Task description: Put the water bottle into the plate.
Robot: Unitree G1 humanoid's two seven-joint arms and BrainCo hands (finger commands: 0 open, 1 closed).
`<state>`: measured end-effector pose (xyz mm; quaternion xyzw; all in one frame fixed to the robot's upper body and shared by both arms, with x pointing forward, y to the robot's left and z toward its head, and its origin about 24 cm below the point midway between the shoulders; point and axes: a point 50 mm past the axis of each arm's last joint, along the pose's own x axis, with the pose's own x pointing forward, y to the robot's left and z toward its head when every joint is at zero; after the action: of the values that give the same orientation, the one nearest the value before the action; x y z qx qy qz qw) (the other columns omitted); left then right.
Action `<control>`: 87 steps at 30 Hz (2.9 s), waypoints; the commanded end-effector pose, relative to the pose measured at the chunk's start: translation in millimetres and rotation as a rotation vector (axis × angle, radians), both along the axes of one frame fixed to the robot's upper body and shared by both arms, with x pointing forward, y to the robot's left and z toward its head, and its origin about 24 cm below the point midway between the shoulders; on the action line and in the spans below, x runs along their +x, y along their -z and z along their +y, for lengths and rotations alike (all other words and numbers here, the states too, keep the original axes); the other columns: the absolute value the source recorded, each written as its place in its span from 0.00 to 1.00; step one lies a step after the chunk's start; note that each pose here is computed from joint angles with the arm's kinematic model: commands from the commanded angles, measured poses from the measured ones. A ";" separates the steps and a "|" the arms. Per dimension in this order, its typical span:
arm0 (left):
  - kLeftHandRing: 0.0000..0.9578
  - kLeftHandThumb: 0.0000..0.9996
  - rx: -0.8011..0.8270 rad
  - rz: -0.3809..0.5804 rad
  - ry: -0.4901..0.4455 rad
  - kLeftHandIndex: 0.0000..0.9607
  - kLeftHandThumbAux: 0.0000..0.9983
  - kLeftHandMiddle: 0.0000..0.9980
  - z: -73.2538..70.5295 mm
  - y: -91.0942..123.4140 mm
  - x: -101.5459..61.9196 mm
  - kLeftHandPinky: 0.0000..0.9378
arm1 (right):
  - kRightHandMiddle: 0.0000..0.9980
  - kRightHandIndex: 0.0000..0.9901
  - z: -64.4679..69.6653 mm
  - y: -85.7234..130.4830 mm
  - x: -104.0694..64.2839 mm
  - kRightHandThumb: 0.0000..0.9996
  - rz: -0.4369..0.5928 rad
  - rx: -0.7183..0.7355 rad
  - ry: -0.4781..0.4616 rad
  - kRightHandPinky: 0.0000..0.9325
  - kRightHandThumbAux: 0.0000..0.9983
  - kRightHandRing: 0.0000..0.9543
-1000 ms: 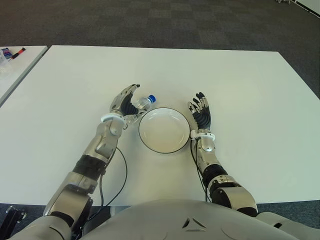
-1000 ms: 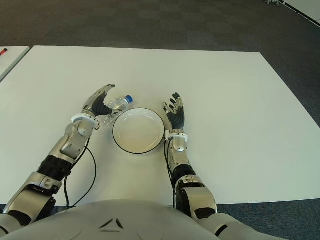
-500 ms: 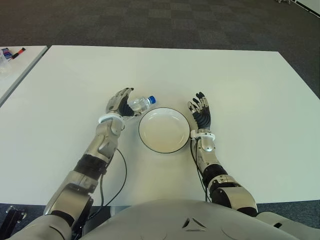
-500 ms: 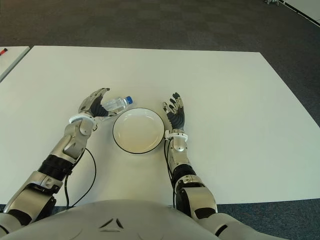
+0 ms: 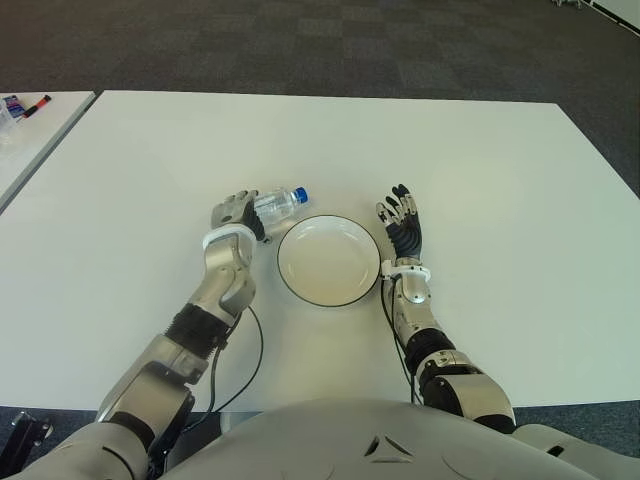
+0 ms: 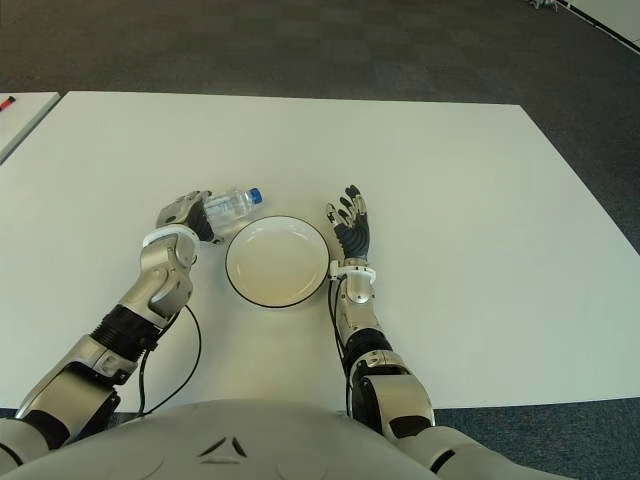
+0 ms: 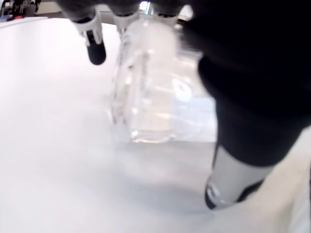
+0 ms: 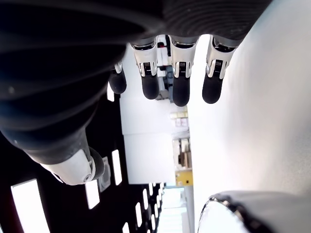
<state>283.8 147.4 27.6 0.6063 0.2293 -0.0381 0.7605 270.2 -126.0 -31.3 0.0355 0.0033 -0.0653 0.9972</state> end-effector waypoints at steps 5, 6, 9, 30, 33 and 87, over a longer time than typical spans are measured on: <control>0.00 0.00 0.033 0.019 -0.002 0.00 0.88 0.00 -16.4 -8.6 -5.2 0.09 | 0.12 0.08 9.9 26.8 -21.1 0.03 0.153 0.036 0.001 0.18 0.68 0.14; 0.00 0.00 0.034 0.016 -0.005 0.00 0.87 0.00 -17.5 -9.5 -6.0 0.10 | 0.12 0.08 10.1 26.9 -21.0 0.03 0.155 0.036 0.000 0.18 0.68 0.13; 0.00 0.00 0.033 0.011 -0.011 0.00 0.87 0.00 -19.4 -11.2 -7.4 0.10 | 0.11 0.08 10.4 27.1 -21.0 0.03 0.157 0.038 -0.002 0.17 0.68 0.13; 0.03 0.00 -0.040 -0.059 -0.040 0.00 0.87 0.00 -28.0 -25.7 -11.4 0.11 | 0.11 0.06 15.1 27.8 -21.7 0.04 0.162 0.052 -0.006 0.17 0.70 0.13; 0.02 0.00 -0.042 -0.061 -0.042 0.00 0.87 0.00 -27.7 -26.3 -11.6 0.11 | 0.11 0.06 15.6 27.6 -21.7 0.03 0.160 0.054 -0.005 0.17 0.71 0.12; 0.00 0.00 -0.056 -0.048 -0.001 0.00 0.88 0.00 -24.6 -21.2 -6.9 0.08 | 0.11 0.06 12.7 27.4 -20.1 0.03 0.160 0.056 -0.003 0.18 0.70 0.13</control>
<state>274.9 119.7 51.9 0.5817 0.2014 -0.0269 0.7876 272.3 -123.5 -31.5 0.0386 0.0086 -0.0607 0.9974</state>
